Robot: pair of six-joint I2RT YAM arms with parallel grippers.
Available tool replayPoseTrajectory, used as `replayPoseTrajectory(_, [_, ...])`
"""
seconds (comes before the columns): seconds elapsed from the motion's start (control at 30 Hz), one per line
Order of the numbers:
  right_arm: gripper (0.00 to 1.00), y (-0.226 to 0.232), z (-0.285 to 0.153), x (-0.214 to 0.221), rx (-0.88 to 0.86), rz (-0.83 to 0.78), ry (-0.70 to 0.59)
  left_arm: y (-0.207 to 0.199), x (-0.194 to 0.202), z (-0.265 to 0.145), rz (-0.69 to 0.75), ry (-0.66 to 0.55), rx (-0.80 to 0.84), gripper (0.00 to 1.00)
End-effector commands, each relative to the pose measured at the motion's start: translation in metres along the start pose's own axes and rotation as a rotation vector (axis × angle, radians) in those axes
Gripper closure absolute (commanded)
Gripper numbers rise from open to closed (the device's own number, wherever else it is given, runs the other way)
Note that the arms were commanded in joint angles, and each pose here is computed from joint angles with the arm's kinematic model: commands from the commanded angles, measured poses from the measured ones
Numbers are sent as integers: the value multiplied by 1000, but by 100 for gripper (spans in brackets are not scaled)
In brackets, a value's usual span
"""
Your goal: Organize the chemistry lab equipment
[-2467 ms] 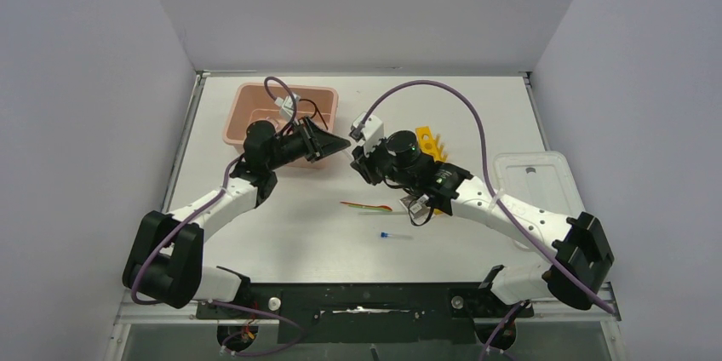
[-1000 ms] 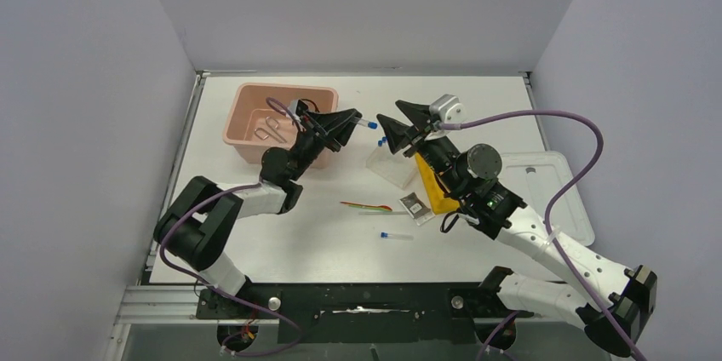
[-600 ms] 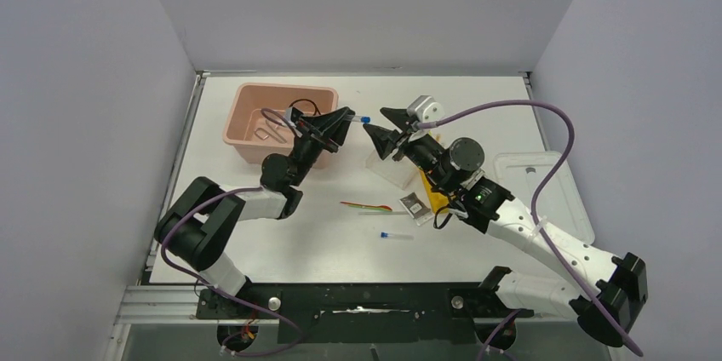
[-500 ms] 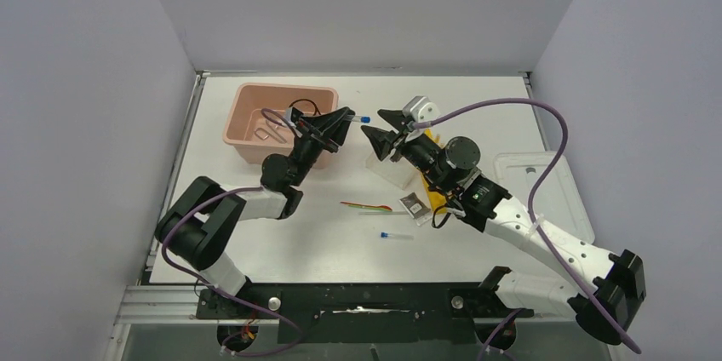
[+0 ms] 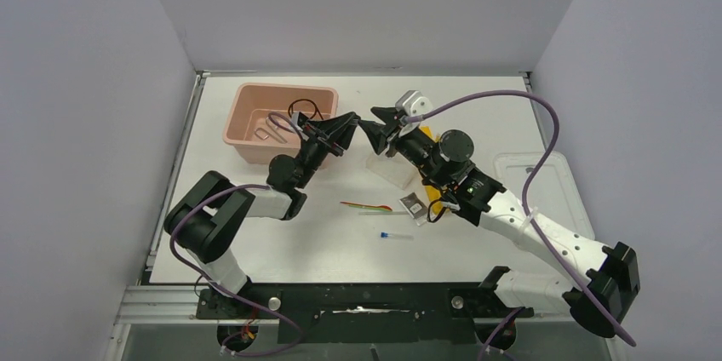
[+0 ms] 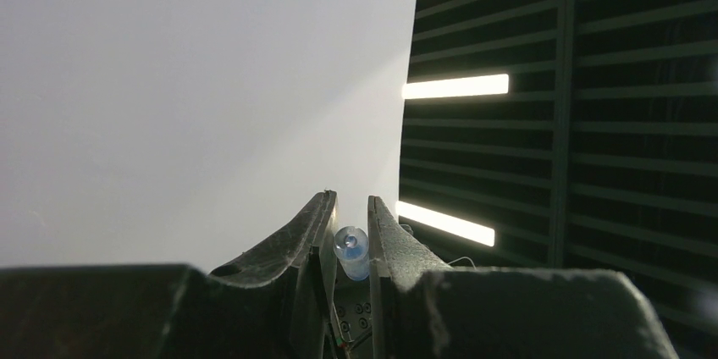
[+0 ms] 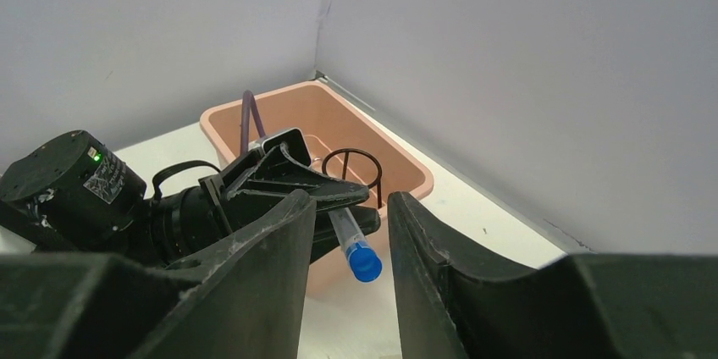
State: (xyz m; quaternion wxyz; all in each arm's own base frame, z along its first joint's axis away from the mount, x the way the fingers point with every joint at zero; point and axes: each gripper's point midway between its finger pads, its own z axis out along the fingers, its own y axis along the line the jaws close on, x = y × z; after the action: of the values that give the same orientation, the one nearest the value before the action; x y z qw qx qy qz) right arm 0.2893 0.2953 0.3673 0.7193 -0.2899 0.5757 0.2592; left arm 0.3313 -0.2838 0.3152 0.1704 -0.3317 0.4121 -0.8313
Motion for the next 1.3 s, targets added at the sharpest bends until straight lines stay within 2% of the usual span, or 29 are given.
replayPoseTrajectory(0.0, [62, -6, 7, -27, 16, -14, -70, -52, 26, -2, -46, 101, 200, 93])
replayPoseTrajectory(0.47, [64, -8, 10, -19, 29, -10, -48, -76, 36, -4, -49, 134, 290, 93])
replayPoseTrajectory(0.63, [49, -11, 10, -17, 47, -14, -44, -82, 42, -4, -39, 149, 306, 93])
replayPoseTrajectory(0.7, [48, -12, 10, -17, 49, -14, -44, -84, 43, -4, -35, 154, 310, 93])
replayPoseTrajectory(0.97, [59, -21, 7, -15, 82, -1, -46, -90, 49, -5, -27, 171, 322, 93])
replayPoseTrajectory(1.07, [73, -24, 6, -17, 71, 22, -56, -94, 52, -5, -23, 182, 330, 93])
replayPoseTrajectory(1.1, [74, -25, 6, -18, 66, 30, -59, -94, 52, -5, -23, 184, 332, 94])
replayPoseTrajectory(1.27, [66, -30, 6, -14, 68, 36, -52, -98, 55, -4, -17, 194, 342, 94])
